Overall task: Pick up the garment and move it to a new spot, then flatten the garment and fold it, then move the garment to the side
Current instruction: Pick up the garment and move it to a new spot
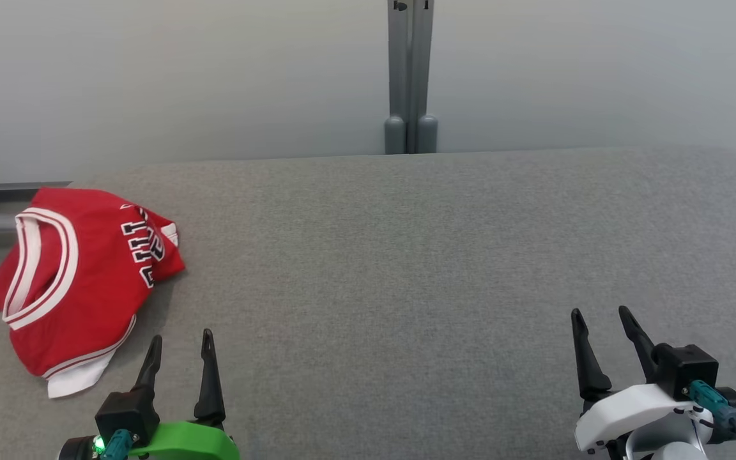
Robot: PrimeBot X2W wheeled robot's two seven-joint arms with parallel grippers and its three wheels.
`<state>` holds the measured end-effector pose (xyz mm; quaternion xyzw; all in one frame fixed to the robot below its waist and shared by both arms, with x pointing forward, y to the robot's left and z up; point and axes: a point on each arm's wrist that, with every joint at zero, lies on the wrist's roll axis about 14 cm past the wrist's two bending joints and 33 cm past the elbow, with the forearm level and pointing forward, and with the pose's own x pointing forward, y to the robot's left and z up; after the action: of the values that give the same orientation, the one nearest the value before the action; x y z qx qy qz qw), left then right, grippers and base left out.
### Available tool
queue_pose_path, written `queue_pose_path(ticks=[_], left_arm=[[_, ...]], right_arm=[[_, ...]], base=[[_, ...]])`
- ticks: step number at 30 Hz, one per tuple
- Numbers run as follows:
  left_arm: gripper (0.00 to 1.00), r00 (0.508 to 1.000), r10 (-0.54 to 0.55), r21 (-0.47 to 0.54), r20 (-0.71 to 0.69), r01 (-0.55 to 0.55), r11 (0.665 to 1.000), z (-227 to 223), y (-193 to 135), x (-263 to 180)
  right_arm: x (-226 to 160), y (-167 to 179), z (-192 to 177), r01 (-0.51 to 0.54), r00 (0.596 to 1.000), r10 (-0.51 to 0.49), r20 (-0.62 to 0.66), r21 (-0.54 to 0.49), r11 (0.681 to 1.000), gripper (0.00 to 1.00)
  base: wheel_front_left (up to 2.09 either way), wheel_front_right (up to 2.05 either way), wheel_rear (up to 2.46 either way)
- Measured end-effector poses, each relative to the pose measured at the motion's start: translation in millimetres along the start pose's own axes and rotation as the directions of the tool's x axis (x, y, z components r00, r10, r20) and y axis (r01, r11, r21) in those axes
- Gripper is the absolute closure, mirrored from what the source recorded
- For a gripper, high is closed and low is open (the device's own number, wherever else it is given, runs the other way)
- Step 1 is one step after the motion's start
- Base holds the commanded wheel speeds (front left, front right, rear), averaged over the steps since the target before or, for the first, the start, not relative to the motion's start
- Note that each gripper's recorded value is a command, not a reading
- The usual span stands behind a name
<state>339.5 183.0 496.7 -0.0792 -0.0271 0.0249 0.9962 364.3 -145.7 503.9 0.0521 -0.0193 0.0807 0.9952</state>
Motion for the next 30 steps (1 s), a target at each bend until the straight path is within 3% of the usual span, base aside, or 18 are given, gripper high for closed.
queue_pose_path(ticks=[8, 19, 30], left_arm=[[0.00, 0.992, 0.121, 0.019, 0.024, -0.121, 0.992, 7.6, 41.0, -22.1], [0.00, 0.945, 0.323, 0.030, 0.056, -0.325, 0.945, 17.6, 104.8, -73.2], [0.00, 0.914, 0.398, 0.015, 0.077, -0.400, 0.917, 24.6, 119.2, -98.4]], right_arm=[[18.1, 35.6, -3.2, -0.110, 0.994, 0.110, -0.005, 0.012, 0.994, 0.00], [36.9, 98.3, -11.2, -0.289, 0.957, 0.290, -0.024, 0.027, 0.957, 0.00], [39.9, 128.8, -11.5, -0.372, 0.928, 0.372, -0.024, 0.025, 0.928, 0.00]], base=[[0.00, 0.00, 0.00], [0.00, 0.00, 0.00], [0.00, 0.00, 0.00]])
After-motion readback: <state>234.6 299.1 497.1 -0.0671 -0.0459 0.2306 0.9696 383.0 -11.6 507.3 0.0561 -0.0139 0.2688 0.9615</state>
